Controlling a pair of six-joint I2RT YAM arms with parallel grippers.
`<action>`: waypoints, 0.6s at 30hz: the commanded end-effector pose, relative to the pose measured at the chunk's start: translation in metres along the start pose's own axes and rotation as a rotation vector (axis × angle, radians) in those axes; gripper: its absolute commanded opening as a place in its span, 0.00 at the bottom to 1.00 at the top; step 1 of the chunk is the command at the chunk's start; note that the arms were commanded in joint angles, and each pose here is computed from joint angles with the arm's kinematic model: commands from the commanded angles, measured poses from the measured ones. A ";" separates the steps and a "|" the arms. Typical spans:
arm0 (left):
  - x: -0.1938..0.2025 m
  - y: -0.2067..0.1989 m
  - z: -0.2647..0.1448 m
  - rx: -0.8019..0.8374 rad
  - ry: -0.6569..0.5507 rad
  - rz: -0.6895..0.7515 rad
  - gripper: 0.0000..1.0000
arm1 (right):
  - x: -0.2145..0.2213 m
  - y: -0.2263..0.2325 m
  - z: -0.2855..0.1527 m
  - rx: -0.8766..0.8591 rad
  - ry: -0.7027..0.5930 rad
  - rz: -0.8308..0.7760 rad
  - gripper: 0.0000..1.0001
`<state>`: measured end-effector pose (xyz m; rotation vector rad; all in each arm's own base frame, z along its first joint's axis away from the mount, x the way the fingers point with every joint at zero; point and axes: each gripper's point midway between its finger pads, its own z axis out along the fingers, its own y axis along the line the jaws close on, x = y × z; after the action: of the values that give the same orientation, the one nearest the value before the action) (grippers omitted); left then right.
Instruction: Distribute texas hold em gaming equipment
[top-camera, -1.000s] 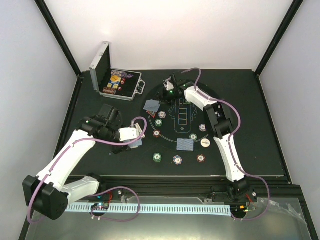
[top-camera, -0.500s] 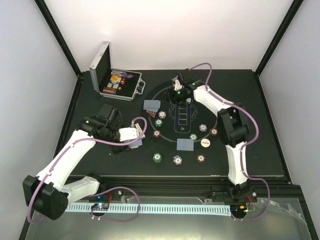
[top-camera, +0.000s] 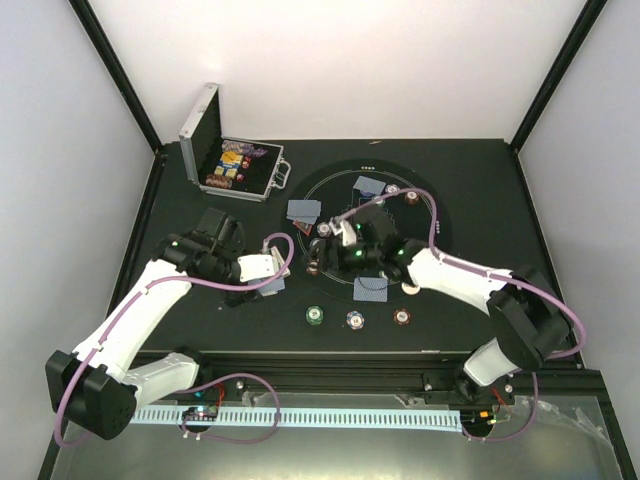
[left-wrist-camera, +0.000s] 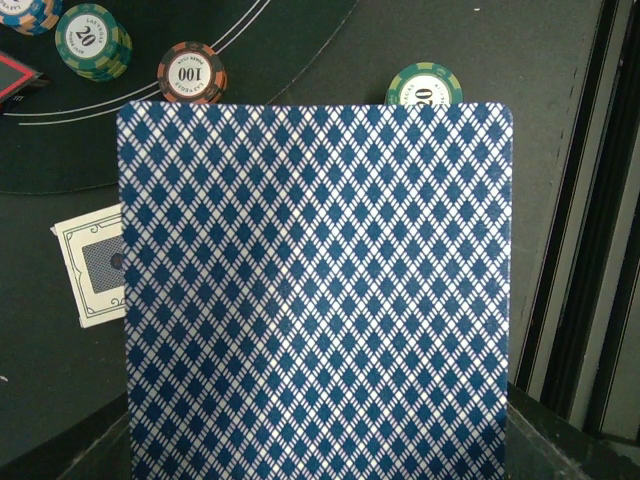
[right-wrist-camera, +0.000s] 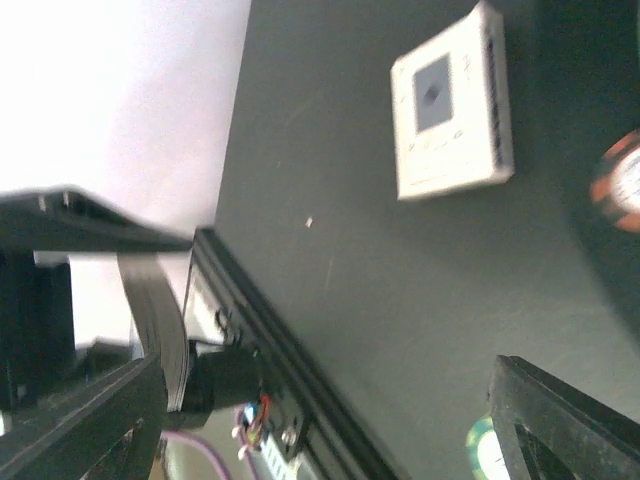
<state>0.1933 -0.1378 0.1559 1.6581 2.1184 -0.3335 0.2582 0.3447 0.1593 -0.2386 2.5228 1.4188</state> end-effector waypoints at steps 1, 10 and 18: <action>-0.015 0.009 -0.011 -0.034 -0.054 0.007 0.02 | 0.023 0.046 0.011 -0.180 -0.006 0.004 0.91; -0.013 0.006 -0.011 -0.022 -0.044 0.009 0.02 | 0.050 0.078 0.045 -0.277 0.079 0.003 0.91; -0.014 0.006 -0.011 -0.020 -0.046 0.013 0.01 | 0.059 0.075 0.063 -0.260 0.127 0.012 0.88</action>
<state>0.1930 -0.1378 0.1559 1.6585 2.1190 -0.3350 0.1886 0.4218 0.1625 -0.3337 2.4747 1.7473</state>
